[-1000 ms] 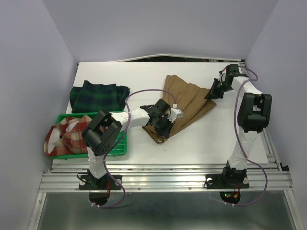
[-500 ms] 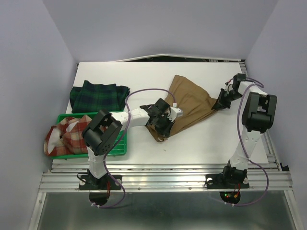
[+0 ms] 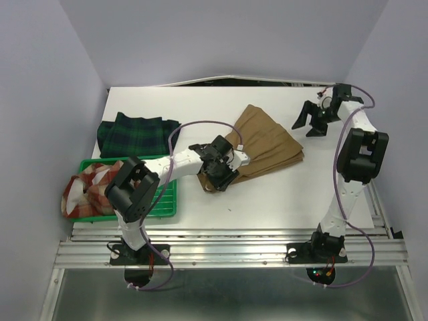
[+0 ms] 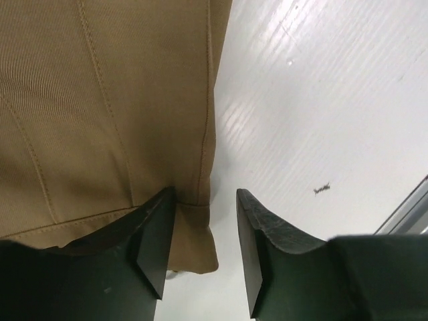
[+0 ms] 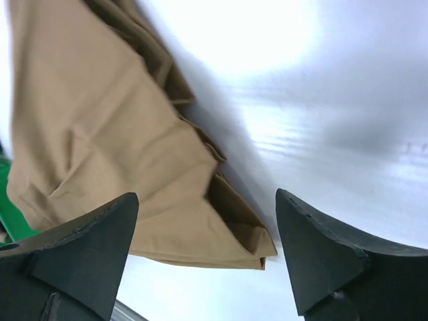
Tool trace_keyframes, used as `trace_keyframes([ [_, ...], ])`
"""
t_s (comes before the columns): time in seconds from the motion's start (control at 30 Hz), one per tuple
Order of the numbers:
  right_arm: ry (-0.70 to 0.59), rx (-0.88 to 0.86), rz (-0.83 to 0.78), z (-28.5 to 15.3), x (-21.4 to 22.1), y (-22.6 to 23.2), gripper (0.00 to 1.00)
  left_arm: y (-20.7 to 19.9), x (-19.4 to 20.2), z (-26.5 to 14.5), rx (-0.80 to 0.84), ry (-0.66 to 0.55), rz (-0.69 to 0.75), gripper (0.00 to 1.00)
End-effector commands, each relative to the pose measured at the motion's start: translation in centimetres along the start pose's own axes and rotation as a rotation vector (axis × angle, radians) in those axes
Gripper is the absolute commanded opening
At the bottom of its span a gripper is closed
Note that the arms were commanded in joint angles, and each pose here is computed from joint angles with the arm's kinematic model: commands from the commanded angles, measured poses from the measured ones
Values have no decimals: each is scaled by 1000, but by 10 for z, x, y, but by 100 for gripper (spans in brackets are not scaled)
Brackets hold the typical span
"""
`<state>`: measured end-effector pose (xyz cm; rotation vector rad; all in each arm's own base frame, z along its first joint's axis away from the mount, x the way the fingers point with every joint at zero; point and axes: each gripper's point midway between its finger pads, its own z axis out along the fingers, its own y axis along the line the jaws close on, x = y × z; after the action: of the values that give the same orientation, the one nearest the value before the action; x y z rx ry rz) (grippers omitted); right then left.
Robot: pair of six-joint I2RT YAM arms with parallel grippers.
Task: Fold and stack the skirts
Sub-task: Fold the skirt
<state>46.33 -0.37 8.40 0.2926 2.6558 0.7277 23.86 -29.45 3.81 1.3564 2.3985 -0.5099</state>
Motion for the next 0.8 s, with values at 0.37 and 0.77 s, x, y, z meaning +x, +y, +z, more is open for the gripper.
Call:
trace_keyframes([
  [0.37, 35, -348, -499, 39, 13, 143, 80, 58, -41, -95, -59, -157, -119, 60],
  [0.77, 170, -75, -590, 112, 52, 68, 67, 129, 56, -12, -184, 156, -360, 34],
])
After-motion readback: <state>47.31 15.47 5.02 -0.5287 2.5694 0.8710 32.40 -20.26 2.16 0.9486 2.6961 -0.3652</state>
